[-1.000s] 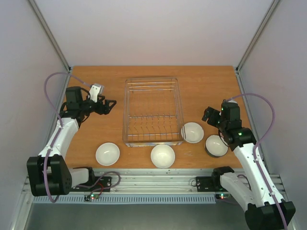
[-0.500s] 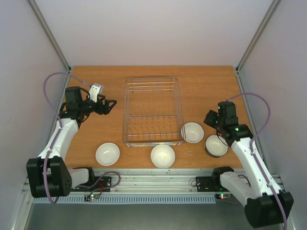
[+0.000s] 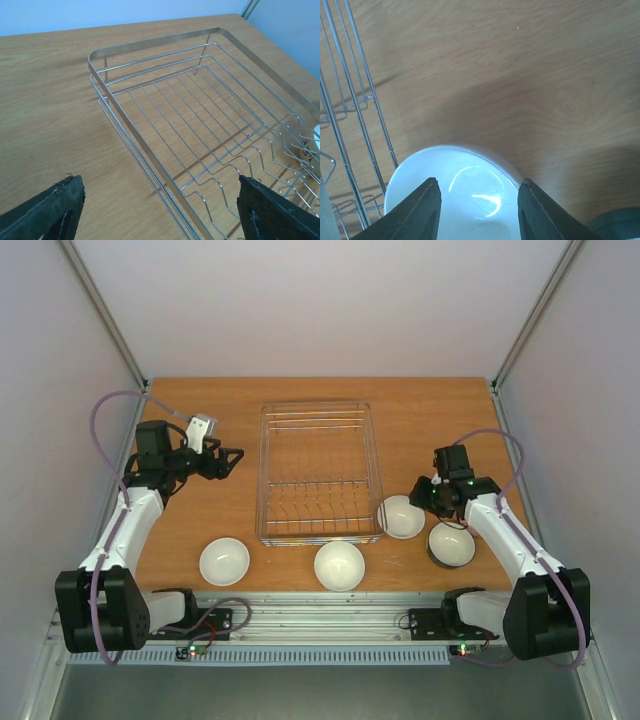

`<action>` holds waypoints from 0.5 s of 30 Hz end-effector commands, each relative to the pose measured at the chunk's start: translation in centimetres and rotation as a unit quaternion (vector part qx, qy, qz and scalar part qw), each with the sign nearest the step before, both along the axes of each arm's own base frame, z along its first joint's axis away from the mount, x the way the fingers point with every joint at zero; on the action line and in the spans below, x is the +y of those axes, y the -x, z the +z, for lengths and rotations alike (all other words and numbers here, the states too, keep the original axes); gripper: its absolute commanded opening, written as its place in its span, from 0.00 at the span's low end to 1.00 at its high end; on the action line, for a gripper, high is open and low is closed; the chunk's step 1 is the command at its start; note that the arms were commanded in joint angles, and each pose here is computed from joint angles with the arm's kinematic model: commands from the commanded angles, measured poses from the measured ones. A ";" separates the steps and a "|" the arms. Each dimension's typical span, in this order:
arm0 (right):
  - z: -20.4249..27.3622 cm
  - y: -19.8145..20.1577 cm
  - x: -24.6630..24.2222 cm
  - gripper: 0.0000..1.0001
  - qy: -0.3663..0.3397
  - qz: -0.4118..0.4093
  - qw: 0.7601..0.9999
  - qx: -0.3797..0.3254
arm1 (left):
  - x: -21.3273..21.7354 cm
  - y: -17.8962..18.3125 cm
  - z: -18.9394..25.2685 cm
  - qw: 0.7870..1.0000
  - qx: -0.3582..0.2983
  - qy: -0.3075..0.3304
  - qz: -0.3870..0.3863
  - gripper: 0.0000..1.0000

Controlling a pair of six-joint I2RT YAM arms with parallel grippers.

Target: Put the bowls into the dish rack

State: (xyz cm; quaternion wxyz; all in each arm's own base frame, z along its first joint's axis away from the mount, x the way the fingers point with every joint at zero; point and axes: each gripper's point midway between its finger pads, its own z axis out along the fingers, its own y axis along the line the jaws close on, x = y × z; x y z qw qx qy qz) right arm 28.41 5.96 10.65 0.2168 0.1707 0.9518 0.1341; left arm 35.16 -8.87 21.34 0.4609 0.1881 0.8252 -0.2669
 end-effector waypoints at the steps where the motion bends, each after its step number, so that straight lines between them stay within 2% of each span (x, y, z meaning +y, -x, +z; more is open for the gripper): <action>1: -1.1 0.6 0.7 0.44 -0.018 0.014 1.000 0.017 | -0.4 0.0 1.5 1.000 -0.027 0.007 -0.009 0.83; 7: -3.0 2.0 -1.1 0.43 0.023 -0.014 0.999 0.041 | -0.4 -0.1 1.6 1.000 -0.027 0.009 -0.009 0.84; 11: -3.8 2.5 -1.1 0.42 0.021 -0.015 0.998 0.053 | -0.4 -0.1 1.6 1.000 -0.026 0.010 -0.011 0.84; 13: -4.5 2.7 -1.0 0.34 0.020 -0.015 0.998 0.062 | -0.4 -0.1 1.6 1.000 -0.025 0.010 -0.010 0.84; 15: -5.0 2.9 -1.0 0.23 0.021 -0.015 0.997 0.068 | -0.5 0.0 1.6 1.000 -0.025 0.010 -0.011 0.84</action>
